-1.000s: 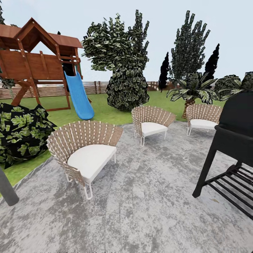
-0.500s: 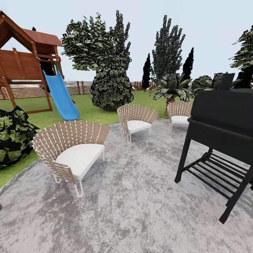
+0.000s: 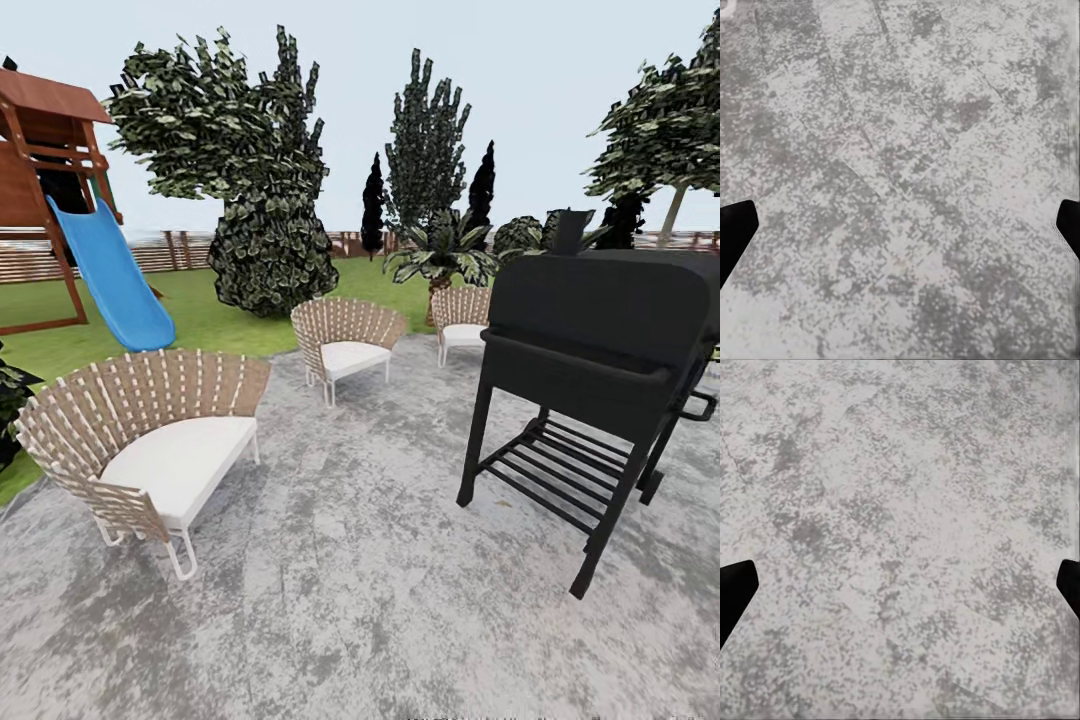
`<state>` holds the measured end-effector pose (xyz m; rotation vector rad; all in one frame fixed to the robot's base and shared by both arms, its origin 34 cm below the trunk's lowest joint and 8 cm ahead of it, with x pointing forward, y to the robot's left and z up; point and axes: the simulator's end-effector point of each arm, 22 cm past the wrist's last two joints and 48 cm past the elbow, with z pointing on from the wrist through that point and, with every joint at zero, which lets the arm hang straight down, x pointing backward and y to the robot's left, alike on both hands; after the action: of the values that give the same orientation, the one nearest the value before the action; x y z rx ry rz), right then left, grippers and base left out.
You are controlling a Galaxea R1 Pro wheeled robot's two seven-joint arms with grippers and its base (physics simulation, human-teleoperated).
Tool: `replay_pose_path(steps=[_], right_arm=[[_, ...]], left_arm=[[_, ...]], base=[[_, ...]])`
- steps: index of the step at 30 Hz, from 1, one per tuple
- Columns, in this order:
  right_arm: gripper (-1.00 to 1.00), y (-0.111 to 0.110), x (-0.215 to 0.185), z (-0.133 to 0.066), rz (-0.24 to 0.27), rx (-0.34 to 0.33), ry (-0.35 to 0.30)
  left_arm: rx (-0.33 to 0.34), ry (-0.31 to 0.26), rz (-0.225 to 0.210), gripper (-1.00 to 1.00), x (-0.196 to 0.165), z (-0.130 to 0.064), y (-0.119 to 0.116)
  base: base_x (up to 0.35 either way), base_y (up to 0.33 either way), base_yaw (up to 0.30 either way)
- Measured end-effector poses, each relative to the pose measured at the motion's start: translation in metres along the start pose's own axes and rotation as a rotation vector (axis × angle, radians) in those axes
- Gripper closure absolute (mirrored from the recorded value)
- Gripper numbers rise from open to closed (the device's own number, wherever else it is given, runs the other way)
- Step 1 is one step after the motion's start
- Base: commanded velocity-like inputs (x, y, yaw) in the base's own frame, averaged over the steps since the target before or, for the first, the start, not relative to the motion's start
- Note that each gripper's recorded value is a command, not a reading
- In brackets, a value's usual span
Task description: In the garden, pick up the pesticide atomizer on the floor and spray pesticide onto both trees until each tree trunk is fully covered.
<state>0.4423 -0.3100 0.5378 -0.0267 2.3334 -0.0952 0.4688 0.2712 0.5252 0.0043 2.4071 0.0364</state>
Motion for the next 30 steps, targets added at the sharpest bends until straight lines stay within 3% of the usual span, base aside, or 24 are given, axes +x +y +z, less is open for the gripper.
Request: replay_pose_path(steps=[24,30], right_arm=[[-1.0,-0.0006,-0.0004,0.0002,0.0,0.002,0.0],[-1.0,-0.0006,-0.0005,0.0002,0.0,0.002,0.0]], left_arm=[[0.001,-0.001,0.0,-1.0,-0.0002,0.0,-0.0007],[0.001,0.0,0.001,-1.0,0.0,0.0,-0.001]], base=[[0.0,0.0,-0.291],[0.0,-0.174,-0.291]])
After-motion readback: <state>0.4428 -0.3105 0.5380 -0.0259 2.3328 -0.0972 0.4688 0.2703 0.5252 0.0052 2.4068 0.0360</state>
